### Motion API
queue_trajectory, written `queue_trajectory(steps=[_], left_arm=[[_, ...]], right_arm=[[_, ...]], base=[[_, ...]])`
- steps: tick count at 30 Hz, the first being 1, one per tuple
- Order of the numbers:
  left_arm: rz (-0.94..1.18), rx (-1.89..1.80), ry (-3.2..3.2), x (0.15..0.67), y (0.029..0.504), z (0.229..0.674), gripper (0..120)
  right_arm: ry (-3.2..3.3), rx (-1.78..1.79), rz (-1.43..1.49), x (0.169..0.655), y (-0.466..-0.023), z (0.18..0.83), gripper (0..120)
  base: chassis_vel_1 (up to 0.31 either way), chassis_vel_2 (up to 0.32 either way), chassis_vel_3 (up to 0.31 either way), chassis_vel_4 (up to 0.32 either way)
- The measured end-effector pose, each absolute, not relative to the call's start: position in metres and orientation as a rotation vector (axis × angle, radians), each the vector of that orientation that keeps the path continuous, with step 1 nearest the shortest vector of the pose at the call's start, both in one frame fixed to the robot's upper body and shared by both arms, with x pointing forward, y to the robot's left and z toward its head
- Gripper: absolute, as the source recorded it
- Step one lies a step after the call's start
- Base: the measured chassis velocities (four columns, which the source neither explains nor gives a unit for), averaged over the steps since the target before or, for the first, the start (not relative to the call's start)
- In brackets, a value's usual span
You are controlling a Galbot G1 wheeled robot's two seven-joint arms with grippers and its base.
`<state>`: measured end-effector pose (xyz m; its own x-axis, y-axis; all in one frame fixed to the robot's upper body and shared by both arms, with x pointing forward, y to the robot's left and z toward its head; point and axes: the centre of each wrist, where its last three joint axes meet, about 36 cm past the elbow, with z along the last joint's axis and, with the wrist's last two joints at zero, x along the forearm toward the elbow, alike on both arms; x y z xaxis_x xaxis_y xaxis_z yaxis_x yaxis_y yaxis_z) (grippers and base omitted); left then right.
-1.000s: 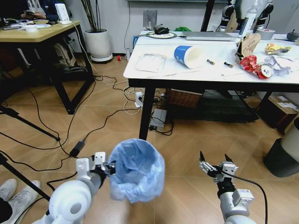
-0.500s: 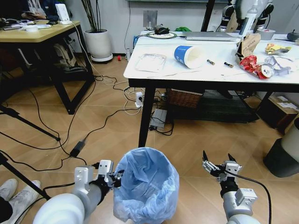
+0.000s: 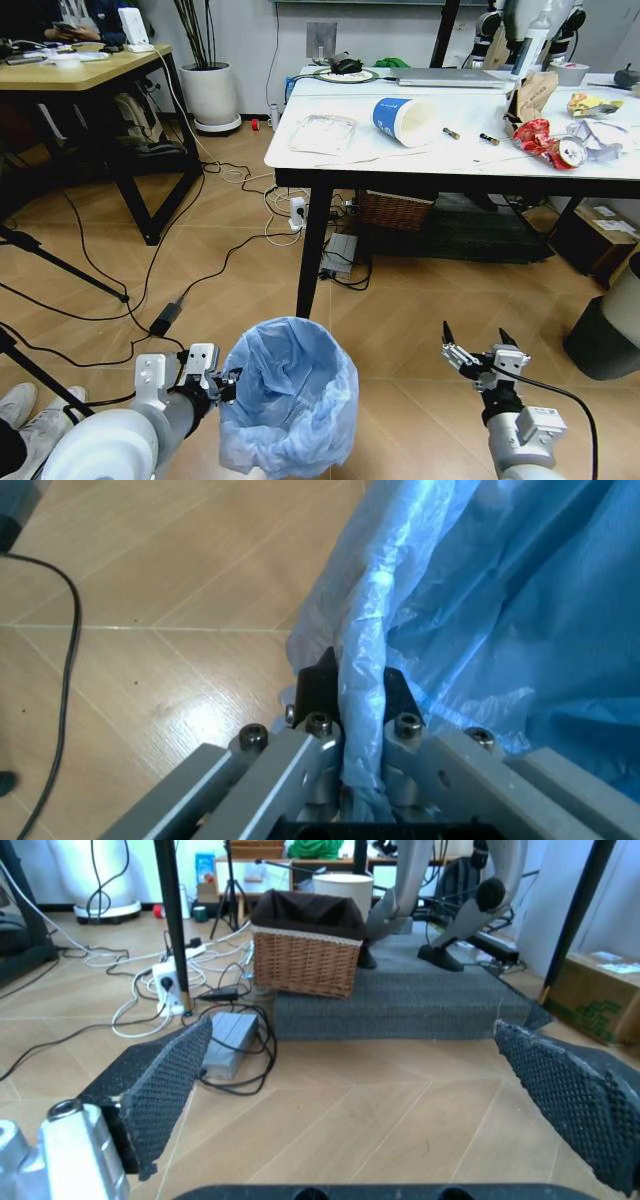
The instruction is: Pick up the trash bin and place the trash from the table into it.
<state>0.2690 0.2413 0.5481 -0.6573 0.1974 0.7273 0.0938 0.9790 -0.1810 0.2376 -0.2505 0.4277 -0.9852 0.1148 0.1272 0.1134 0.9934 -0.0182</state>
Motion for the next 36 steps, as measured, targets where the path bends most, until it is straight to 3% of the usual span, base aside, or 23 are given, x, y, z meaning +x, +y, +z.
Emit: queue_trajectory(steps=[24,36], left_arm=[[0.213,-0.149,-2.331,0.273,0.248,0.552,0],[0.218,-0.163,-2.332,0.273,0.245,0.552,0]], right_arm=[[-3.09,-0.159,-0.141,0.22,-0.242,0.501,100],[-3.062,-0.197,-0.22,0.217,-0.248,0.508,100]], base=[[0.0,0.0,0.0,0.0],[0.0,0.0,0.0,0.0]])
